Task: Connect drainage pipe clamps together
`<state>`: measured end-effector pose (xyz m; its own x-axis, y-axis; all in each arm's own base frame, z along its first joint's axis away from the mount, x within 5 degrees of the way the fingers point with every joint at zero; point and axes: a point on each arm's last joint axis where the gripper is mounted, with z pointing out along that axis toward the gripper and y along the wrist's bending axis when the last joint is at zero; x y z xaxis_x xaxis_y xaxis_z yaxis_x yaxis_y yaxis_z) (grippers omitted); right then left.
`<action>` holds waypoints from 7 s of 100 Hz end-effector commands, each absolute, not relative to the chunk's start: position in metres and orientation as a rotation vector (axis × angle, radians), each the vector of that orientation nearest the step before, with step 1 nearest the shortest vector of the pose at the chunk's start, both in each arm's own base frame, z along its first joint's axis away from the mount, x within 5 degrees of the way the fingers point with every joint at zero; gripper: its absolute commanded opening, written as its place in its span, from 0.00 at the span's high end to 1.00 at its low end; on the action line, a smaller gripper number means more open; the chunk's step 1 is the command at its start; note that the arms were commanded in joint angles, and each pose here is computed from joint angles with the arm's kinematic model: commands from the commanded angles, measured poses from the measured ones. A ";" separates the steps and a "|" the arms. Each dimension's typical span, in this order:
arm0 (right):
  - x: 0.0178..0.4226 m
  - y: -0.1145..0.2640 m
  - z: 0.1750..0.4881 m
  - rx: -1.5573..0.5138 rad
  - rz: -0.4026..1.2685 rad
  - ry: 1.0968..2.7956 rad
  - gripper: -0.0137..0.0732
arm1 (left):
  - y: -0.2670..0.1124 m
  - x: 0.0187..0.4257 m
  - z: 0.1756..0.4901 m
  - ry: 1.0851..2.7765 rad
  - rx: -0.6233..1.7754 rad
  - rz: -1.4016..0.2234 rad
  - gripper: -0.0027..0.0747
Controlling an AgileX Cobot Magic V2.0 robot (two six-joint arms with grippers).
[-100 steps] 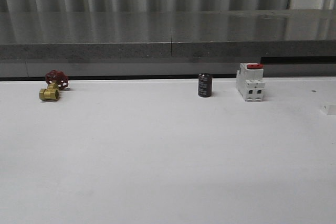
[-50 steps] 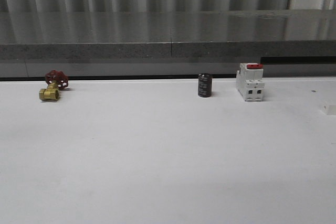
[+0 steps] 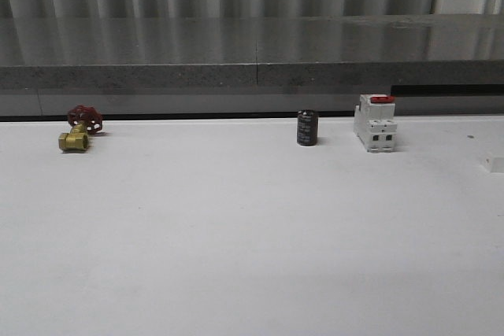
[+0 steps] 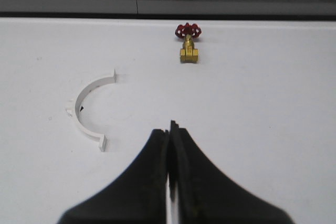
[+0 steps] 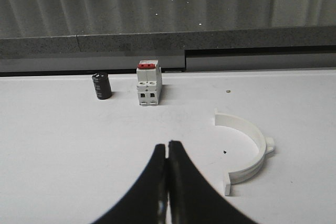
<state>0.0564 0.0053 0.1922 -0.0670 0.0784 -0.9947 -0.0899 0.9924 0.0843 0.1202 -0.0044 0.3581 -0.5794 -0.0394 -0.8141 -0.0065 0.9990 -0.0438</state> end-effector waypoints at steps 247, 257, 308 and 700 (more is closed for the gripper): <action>0.054 0.005 0.207 -0.012 0.137 1.513 0.92 | 0.126 0.392 0.176 2.731 -0.149 0.092 0.68; 0.054 0.005 0.207 -0.012 0.137 1.513 0.92 | 0.126 0.393 0.179 2.733 -0.148 0.090 0.83; 0.054 0.005 0.207 -0.012 0.137 1.513 0.92 | 0.034 0.371 0.257 2.724 -0.124 -0.150 0.95; 0.057 0.005 0.269 0.005 0.143 1.634 0.92 | -0.004 0.060 0.293 1.776 -0.035 -0.141 0.97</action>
